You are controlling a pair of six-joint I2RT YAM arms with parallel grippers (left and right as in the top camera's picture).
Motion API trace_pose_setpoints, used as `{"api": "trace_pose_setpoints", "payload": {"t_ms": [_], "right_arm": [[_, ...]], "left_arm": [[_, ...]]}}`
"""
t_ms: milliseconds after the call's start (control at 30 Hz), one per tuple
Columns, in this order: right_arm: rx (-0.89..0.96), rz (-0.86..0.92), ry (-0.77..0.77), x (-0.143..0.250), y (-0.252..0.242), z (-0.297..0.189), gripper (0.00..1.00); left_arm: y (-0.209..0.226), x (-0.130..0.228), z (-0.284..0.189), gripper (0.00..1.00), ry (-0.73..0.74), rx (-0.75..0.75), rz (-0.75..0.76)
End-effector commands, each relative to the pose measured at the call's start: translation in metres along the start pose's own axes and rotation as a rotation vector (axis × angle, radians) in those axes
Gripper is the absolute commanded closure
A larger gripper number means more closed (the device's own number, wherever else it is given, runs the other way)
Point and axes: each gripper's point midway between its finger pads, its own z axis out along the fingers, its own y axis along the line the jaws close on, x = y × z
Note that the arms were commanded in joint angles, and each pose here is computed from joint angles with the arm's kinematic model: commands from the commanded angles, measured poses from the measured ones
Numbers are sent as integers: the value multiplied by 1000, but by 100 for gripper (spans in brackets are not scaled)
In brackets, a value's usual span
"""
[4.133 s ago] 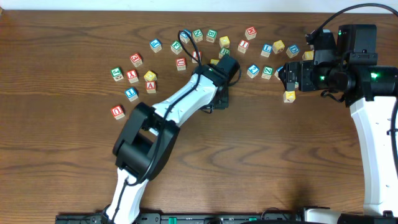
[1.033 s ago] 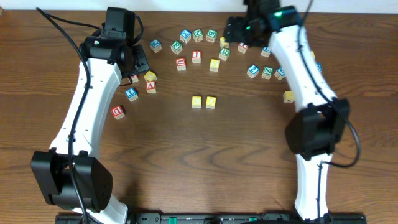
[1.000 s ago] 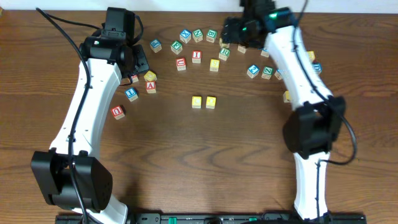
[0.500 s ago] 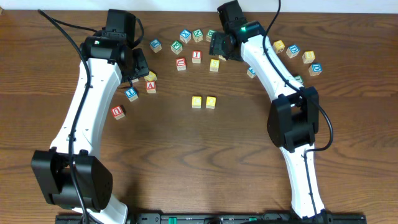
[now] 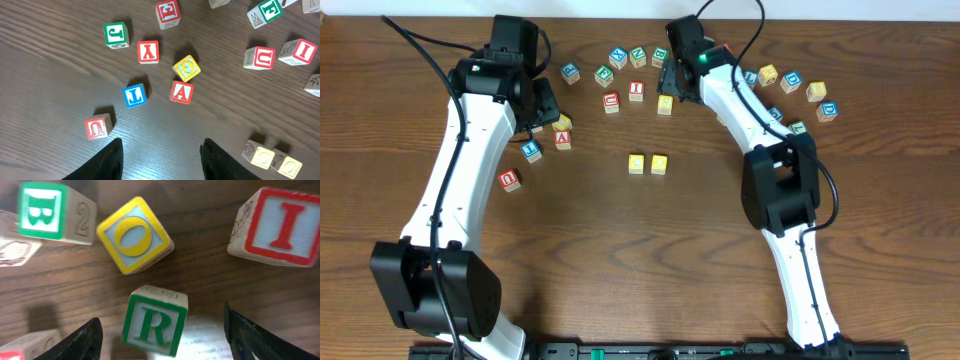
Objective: Spell out CORL
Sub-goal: 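Reach the right gripper to the green R block and grasp it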
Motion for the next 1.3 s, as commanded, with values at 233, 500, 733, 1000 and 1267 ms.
{"api": "trace_pose_setpoints", "payload": {"t_ms": [233, 500, 733, 1000, 1267], "right_arm": [[31, 12, -23, -1, -4, 13, 40], [41, 9, -29, -3, -8, 13, 59], [66, -143, 11, 6, -14, 13, 71], [78, -185, 50, 11, -21, 9, 80], [69, -185, 74, 4, -17, -23, 86]], "left_arm": [[2, 1, 5, 50, 13, -9, -7], [2, 1, 5, 50, 13, -10, -7], [2, 1, 5, 50, 16, -11, -7], [2, 1, 5, 50, 15, -11, -7], [2, 1, 5, 50, 15, -11, -7]]}}
